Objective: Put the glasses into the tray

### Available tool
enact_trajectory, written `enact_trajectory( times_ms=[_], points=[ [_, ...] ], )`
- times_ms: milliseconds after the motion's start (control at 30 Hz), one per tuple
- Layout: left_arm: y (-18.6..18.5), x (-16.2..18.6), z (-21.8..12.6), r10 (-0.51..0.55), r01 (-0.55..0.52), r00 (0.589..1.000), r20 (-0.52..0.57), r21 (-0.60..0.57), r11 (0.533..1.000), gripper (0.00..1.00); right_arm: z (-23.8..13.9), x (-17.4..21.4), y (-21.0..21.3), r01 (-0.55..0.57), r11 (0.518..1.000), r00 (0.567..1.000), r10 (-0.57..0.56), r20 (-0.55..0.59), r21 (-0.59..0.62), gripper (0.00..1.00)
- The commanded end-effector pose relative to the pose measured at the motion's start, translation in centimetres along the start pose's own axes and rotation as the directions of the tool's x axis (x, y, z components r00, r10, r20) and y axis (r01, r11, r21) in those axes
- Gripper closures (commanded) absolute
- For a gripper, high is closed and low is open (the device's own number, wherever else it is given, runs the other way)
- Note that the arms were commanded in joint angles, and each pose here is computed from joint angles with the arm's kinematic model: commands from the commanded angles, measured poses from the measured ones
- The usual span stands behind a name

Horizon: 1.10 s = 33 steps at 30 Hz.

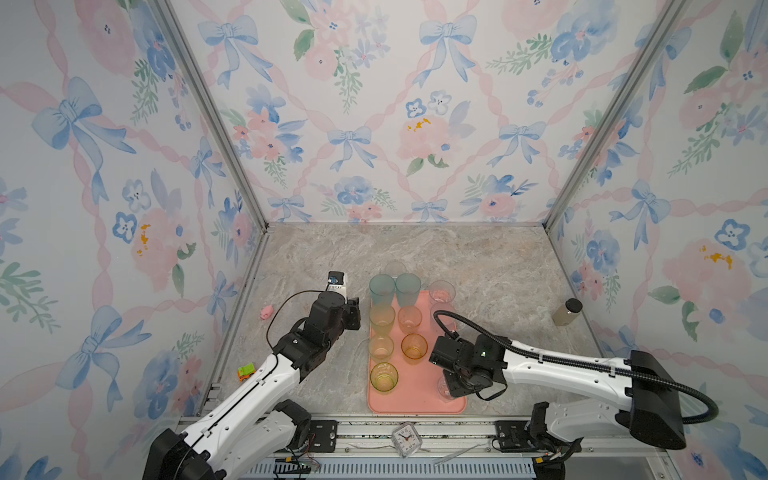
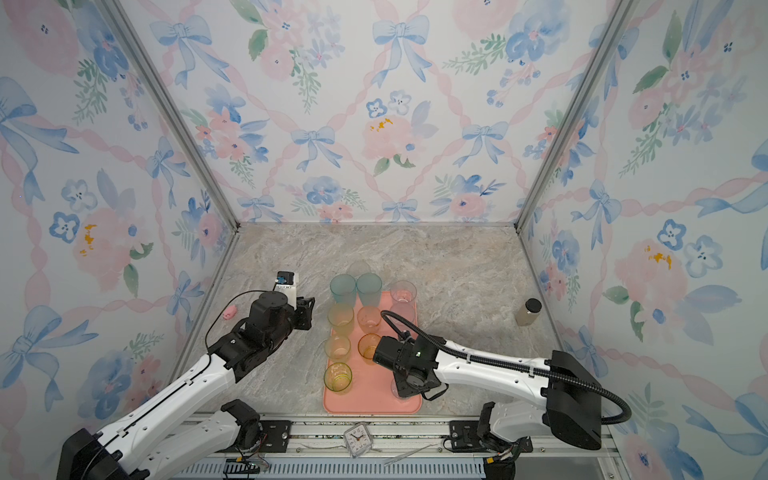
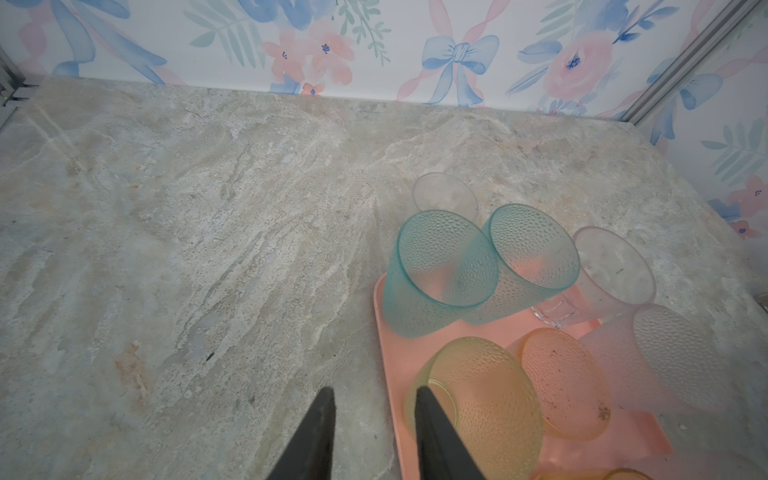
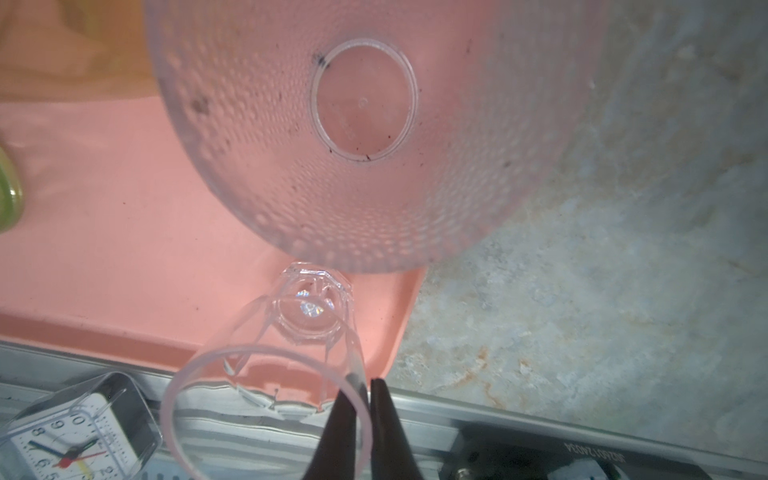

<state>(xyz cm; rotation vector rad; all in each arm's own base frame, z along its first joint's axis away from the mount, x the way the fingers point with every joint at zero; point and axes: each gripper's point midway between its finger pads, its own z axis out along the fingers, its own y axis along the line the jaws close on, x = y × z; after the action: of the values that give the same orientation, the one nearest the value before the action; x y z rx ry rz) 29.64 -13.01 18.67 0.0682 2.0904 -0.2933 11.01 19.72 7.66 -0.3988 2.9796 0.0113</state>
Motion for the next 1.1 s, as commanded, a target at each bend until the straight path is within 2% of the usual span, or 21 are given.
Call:
enact_trajectory(
  times_ms=[0,300,467,733,867,1067],
  points=[
    [0.4,0.7,0.1,0.017,-0.017,0.999,-0.029,-0.012,1.000,0.65,0.2,0.0,-0.5,0.000,1.000,1.000,0.000,-0.007,0.016,0.80],
    [0.5,0.7,0.2,0.017,-0.018,0.999,-0.031,-0.015,1.000,0.65,-0.4,-0.3,-0.6,0.004,1.000,1.000,-0.005,0.010,0.012,0.70],
    [0.7,0.9,0.3,0.018,-0.019,0.999,-0.034,-0.024,1.000,0.65,-1.4,-0.8,-0.6,0.010,1.000,0.999,-0.010,0.038,0.002,0.59],
    [1.5,0.7,0.1,0.013,-0.014,1.000,-0.023,-0.053,0.999,0.63,-5.7,-2.8,-2.9,-0.009,1.000,0.987,0.007,0.158,0.011,0.48],
    [2.2,0.6,0.2,0.013,-0.014,1.000,-0.018,-0.084,0.996,0.61,-9.0,-5.3,-5.9,-0.064,0.997,0.957,0.051,0.286,0.036,0.42],
    [3.4,0.1,0.5,0.016,-0.016,1.000,-0.002,-0.146,0.989,0.53,-14.1,-10.0,-10.5,-0.143,0.988,0.870,0.100,0.483,0.053,0.37]
  ],
)
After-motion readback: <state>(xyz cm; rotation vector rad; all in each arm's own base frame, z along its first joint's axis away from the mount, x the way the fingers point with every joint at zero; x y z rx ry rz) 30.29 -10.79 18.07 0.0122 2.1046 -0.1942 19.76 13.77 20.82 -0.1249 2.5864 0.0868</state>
